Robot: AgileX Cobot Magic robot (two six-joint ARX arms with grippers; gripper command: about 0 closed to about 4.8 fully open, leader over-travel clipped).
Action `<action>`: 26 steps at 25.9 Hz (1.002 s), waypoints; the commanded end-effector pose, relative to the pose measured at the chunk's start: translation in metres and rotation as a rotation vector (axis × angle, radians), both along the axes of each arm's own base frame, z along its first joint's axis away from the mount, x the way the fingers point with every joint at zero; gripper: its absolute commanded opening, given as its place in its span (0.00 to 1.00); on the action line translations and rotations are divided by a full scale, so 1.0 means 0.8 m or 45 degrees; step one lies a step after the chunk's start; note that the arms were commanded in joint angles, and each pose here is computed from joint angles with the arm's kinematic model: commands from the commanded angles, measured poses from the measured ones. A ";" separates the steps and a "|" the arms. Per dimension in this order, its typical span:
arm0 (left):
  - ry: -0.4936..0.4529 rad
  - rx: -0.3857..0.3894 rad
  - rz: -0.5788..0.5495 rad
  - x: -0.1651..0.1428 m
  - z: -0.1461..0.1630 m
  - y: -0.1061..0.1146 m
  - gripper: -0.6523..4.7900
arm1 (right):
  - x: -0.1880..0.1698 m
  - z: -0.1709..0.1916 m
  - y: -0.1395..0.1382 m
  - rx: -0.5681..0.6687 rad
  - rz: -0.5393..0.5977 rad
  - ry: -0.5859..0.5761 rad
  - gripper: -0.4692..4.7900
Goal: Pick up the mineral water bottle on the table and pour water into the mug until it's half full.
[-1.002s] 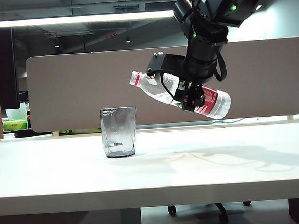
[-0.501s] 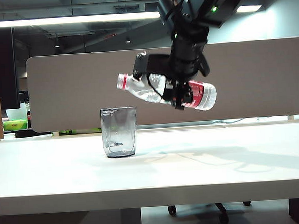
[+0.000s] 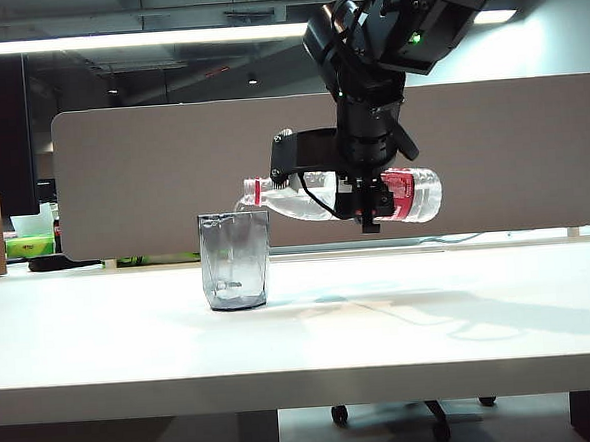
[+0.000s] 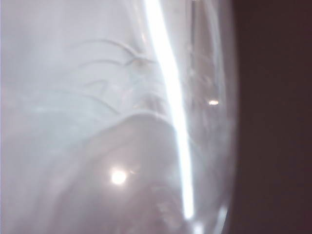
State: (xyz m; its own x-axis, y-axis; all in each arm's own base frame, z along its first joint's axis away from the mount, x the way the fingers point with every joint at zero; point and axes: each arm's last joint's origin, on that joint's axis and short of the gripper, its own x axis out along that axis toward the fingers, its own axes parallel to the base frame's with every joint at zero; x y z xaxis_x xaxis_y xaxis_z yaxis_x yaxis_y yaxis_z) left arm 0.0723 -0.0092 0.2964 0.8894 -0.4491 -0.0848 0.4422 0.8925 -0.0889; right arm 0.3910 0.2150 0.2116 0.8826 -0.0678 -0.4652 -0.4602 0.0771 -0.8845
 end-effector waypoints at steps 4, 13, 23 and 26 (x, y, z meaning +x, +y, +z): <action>-0.010 0.007 0.014 0.000 0.002 0.000 0.11 | 0.001 0.016 0.000 -0.025 -0.045 -0.084 0.61; -0.011 0.006 0.013 0.000 0.002 0.000 0.11 | 0.001 0.016 -0.002 -0.106 -0.063 -0.086 0.61; -0.011 0.007 0.014 0.000 0.002 0.000 0.11 | 0.001 0.018 -0.002 -0.148 -0.084 -0.103 0.61; -0.011 0.006 0.013 0.000 0.002 0.000 0.11 | 0.002 0.021 -0.001 -0.135 -0.099 -0.137 0.61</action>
